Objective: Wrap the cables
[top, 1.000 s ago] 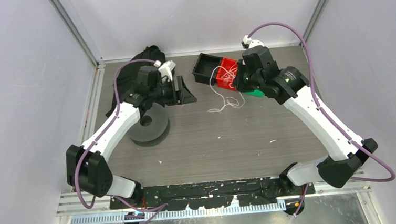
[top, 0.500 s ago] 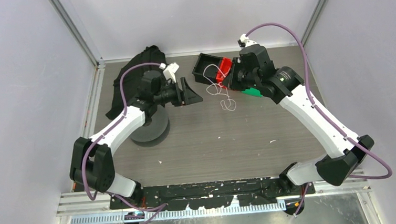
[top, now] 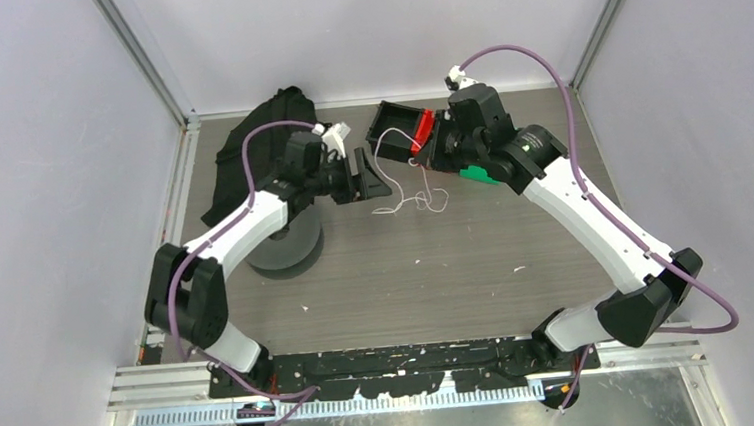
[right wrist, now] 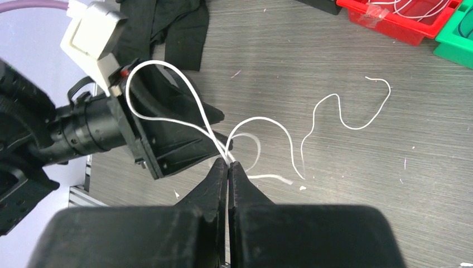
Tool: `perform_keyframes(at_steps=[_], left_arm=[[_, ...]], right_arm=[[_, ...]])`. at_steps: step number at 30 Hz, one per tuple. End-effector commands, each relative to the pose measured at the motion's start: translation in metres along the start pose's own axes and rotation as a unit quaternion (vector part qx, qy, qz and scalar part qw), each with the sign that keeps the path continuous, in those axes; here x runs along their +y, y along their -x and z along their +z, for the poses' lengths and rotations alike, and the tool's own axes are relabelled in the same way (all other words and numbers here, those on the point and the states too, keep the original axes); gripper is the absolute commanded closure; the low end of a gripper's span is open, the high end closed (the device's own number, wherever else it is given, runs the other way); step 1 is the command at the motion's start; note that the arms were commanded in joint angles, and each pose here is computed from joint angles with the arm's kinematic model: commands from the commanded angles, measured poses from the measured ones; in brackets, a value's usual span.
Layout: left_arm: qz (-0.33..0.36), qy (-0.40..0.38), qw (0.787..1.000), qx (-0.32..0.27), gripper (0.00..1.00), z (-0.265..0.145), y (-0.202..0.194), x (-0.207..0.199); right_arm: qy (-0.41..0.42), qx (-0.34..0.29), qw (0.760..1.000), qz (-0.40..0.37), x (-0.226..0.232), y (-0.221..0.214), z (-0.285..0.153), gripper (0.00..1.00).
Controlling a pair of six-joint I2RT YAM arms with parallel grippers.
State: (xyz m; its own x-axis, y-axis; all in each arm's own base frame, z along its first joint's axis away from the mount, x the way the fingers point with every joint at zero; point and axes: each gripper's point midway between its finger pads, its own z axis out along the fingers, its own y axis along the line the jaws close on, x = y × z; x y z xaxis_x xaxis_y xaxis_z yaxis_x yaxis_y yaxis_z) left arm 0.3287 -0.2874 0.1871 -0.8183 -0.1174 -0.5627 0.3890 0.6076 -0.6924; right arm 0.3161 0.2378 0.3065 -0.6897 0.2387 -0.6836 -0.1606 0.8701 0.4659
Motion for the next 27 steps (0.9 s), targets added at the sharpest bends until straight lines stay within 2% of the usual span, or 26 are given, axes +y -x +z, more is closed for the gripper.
perform_keyframes(at_steps=[1,4,11,15,21,23,24,27], left_arm=[[-0.102,-0.005,0.993,0.057,0.3,0.0,-0.013,-0.01],[-0.155,-0.004,0.986,0.057,0.29,-0.001,-0.017,-0.012],[-0.231,0.011,0.97,0.079,0.27,0.003,-0.025,-0.01],[-0.275,0.004,0.959,0.071,0.26,0.014,-0.025,-0.005],[-0.303,-0.034,0.95,0.07,0.28,0.031,-0.03,-0.001],[-0.311,-0.034,0.948,0.065,0.34,0.034,-0.032,0.004],[-0.313,-0.036,0.947,0.061,0.44,0.036,-0.032,0.005],[-0.324,-0.046,0.943,0.056,0.85,0.04,-0.033,0.007]], right_arm=[[0.02,-0.015,1.0,0.005,0.011,0.008,-0.001,0.99],[0.017,-0.017,1.0,0.005,0.009,0.008,0.0,0.99],[0.017,-0.016,1.0,0.007,0.01,0.008,0.001,0.99],[0.019,-0.017,1.0,0.007,0.011,0.009,0.001,0.99],[0.019,-0.016,1.0,0.007,0.011,0.008,0.0,0.99],[0.02,-0.016,1.0,0.006,0.011,0.008,-0.001,0.99],[0.02,-0.016,1.0,0.006,0.011,0.008,-0.002,0.99],[0.015,-0.019,1.0,0.005,0.008,0.008,-0.004,0.99]])
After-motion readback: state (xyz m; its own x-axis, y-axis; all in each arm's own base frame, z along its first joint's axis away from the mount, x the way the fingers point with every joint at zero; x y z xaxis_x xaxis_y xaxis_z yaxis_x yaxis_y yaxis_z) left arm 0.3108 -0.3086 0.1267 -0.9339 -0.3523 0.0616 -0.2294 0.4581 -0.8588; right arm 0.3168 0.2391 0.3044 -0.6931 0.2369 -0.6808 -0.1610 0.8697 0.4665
